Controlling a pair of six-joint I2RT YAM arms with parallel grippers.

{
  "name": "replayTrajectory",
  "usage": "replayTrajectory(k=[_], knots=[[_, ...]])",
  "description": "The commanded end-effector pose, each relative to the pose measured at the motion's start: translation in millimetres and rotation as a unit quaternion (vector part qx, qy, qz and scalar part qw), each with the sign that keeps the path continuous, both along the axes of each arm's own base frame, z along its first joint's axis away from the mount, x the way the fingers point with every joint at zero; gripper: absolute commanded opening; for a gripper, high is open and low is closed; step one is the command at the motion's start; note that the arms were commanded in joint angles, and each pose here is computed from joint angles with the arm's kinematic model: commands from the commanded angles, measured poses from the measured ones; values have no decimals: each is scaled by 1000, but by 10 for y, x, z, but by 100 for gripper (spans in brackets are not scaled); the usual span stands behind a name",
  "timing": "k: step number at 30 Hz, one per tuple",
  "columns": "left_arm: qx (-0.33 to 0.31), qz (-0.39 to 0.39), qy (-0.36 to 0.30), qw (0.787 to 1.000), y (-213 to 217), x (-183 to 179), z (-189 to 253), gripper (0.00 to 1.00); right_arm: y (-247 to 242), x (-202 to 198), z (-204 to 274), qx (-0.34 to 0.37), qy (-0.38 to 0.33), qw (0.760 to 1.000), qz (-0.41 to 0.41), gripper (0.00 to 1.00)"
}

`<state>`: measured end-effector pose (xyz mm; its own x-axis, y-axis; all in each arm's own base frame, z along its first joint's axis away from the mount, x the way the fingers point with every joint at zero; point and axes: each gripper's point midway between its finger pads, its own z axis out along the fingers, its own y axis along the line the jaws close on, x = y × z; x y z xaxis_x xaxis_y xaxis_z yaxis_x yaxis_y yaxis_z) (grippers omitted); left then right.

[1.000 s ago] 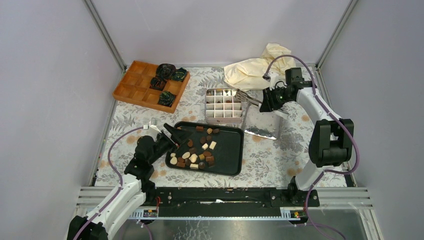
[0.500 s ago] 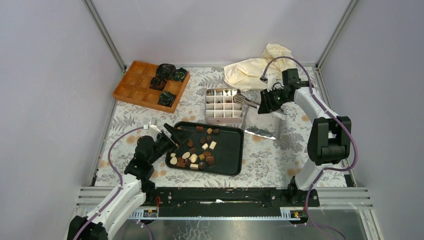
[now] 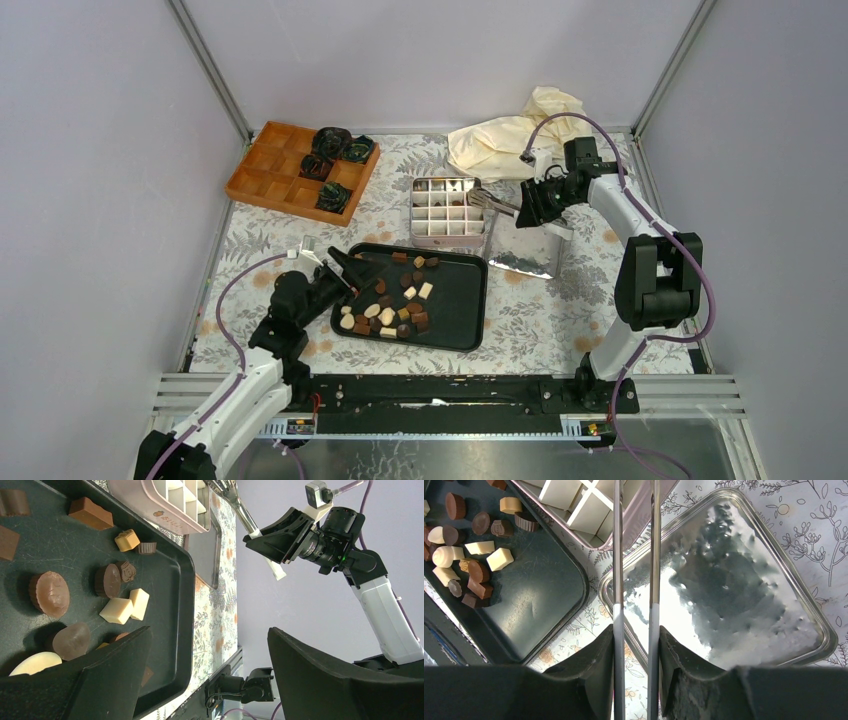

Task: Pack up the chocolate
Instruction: Place the fake chocolate in the packing box.

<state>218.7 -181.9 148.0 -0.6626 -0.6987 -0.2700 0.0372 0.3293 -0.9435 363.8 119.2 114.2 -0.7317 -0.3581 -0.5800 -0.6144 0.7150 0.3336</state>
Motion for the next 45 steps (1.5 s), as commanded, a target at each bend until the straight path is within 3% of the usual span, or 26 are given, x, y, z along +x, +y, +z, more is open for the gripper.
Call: replayTrajectory(k=[1, 17, 26, 36, 45], knots=[[-4, -5, -41, 999, -16, 45, 219, 92, 70, 94, 292, 13, -48, 999, 5, 39], [-3, -7, -44, 999, -16, 38, 241, 92, 72, 38, 413, 17, -64, 998, 7, 45], [5, -3, -46, 999, 1, 39, 251, 92, 242, -318, 714, 73, -104, 990, 67, 45], [20, -2, -52, 998, 20, 36, 301, 92, 384, -801, 936, 125, -156, 967, 156, 45], [34, 4, -56, 998, 53, 47, 332, 92, 466, -1372, 837, 161, -174, 927, 292, 45]])
